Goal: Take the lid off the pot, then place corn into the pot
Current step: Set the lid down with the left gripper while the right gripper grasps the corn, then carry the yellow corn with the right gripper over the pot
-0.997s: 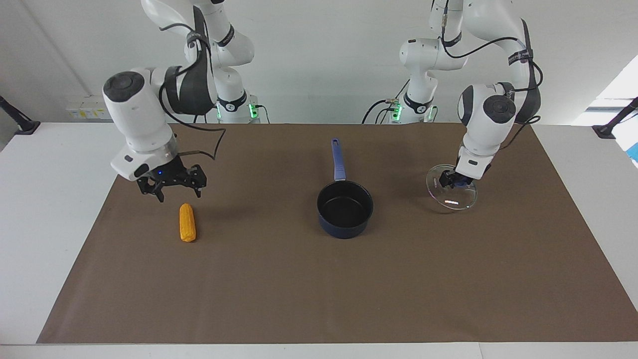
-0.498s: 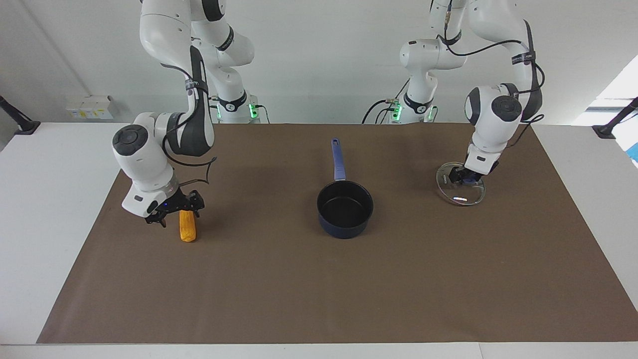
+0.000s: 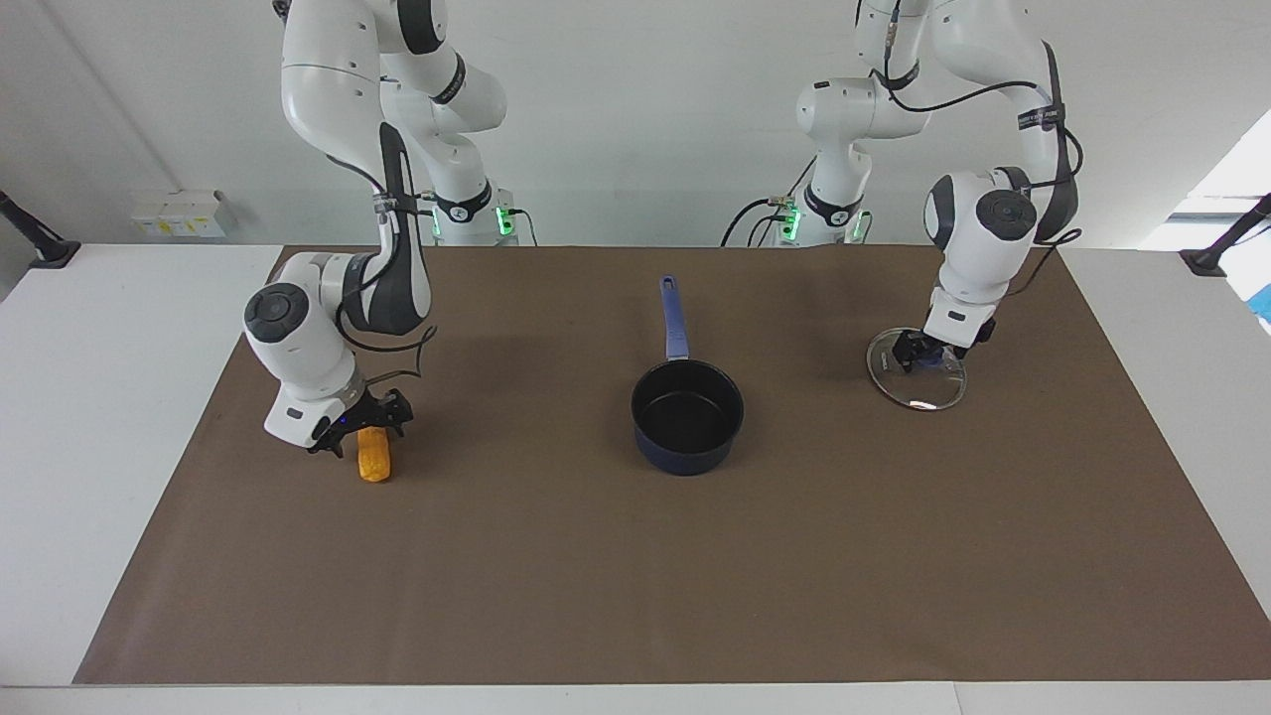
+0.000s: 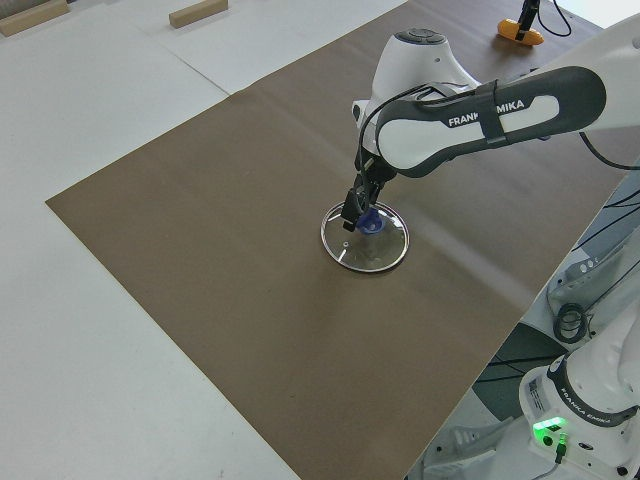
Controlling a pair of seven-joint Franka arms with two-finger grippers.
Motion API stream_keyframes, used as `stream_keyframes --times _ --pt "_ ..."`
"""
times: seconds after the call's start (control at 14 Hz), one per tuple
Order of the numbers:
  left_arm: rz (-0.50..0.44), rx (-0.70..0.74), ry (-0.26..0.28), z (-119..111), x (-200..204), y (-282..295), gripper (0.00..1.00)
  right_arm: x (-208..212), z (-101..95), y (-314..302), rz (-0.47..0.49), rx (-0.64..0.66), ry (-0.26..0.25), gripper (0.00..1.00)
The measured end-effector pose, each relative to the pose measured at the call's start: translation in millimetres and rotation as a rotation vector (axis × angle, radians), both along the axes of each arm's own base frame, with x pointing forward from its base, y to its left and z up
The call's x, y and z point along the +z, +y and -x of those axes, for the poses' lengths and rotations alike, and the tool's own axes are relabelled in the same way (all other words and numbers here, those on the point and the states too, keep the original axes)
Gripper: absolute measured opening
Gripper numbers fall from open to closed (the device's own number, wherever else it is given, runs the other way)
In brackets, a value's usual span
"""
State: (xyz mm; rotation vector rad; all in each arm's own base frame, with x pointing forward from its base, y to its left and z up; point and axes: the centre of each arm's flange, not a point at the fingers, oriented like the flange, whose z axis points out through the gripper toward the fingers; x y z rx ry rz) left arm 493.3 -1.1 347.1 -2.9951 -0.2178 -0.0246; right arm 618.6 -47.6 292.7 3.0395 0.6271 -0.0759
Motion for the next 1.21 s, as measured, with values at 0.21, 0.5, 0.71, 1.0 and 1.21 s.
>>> stream_keyframes --times 0.21,0.5,0.71,1.0,1.21 --pt "-0.004 -0.020 -0.049 -20 32 0 1.00 0 -0.1 0 -0.001 0.002 0.001 0.80" --pt "0.047 -0.077 -0.115 -43 77 -7 1.00 0 -1.0 6 -0.029 -0.066 -0.006 0.36" --pt "0.117 -0.149 -0.074 -55 121 -10 1.00 3 -3.8 21 -0.034 -0.104 -0.014 0.36" --pt "0.169 -0.148 -0.058 -65 177 -13 1.00 36 -11.4 24 -0.049 -0.143 -0.043 0.36" --pt "0.175 -0.179 -0.010 -68 199 -14 1.00 85 -15.0 41 -0.063 -0.177 -0.037 0.36"
